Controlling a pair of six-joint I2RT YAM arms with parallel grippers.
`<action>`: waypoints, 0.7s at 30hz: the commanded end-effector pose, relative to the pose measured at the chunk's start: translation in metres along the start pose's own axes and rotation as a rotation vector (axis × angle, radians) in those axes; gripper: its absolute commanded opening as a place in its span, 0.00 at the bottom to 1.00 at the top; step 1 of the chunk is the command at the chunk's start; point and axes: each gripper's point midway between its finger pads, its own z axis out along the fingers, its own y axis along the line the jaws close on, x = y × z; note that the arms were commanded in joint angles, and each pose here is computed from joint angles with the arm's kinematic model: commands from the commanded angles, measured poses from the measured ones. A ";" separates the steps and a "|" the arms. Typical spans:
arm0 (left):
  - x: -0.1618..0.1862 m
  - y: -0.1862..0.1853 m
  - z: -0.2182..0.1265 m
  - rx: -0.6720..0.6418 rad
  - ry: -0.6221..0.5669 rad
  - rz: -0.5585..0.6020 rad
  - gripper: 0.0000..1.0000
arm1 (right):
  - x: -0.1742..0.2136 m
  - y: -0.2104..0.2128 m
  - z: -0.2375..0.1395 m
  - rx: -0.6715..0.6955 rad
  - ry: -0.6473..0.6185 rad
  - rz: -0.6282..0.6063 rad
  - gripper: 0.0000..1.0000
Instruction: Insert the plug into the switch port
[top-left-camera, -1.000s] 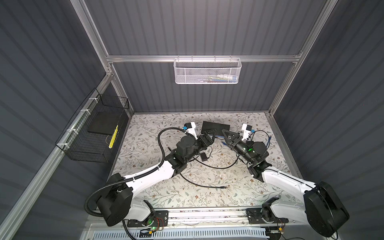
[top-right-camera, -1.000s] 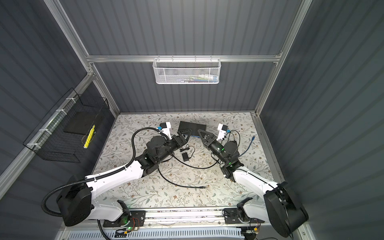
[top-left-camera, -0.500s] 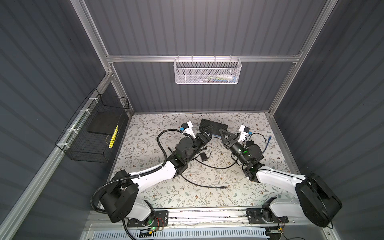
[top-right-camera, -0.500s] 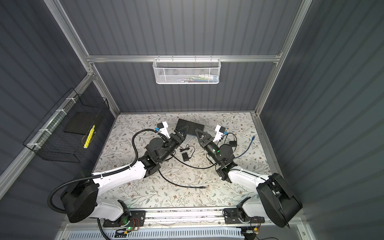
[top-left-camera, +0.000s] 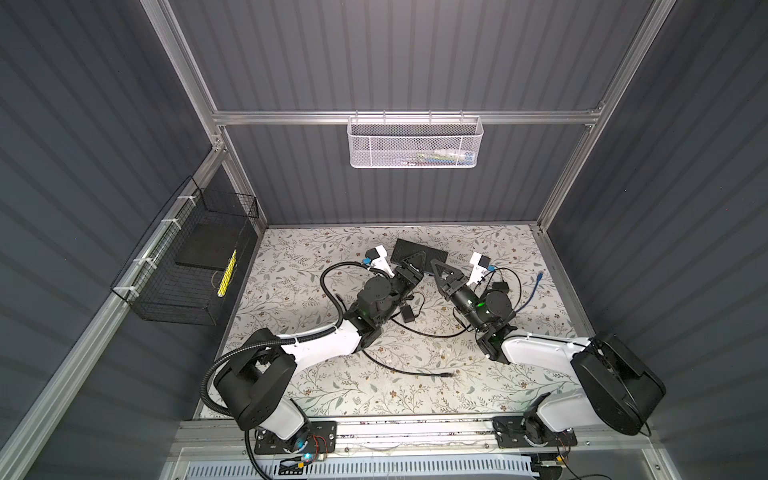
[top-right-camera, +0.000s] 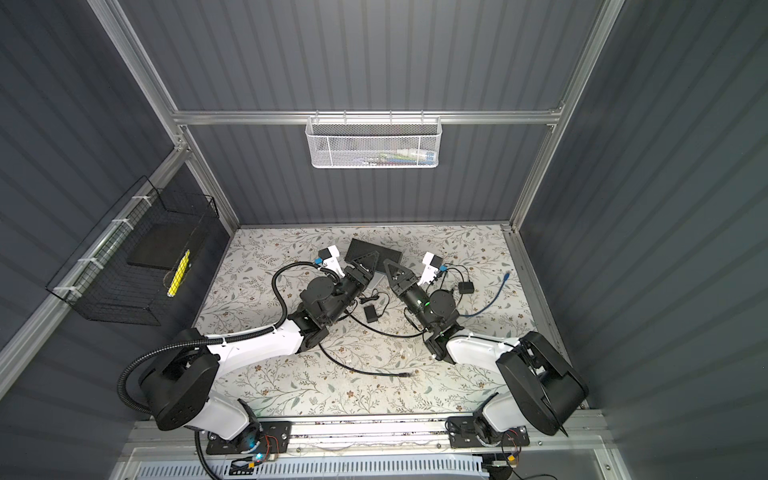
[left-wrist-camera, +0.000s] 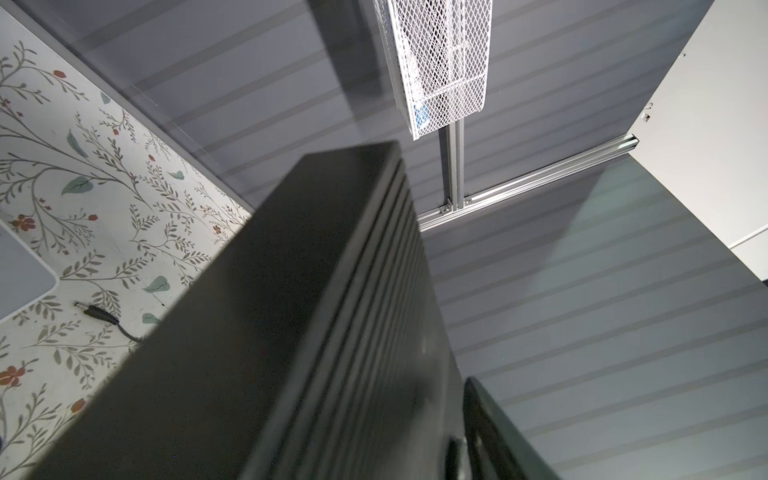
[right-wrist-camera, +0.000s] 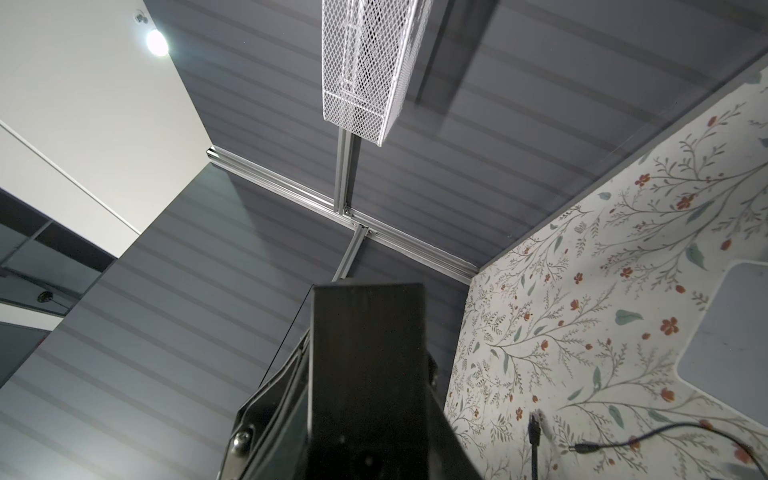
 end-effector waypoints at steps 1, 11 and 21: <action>-0.015 -0.034 -0.003 0.111 -0.061 -0.023 0.56 | 0.001 0.016 0.002 -0.046 -0.001 -0.022 0.10; -0.013 -0.040 0.005 0.158 -0.057 -0.047 0.40 | 0.024 0.012 0.011 -0.043 0.051 -0.028 0.13; -0.019 -0.037 -0.010 0.086 -0.041 0.005 0.10 | 0.023 -0.001 -0.004 0.072 0.088 -0.117 0.40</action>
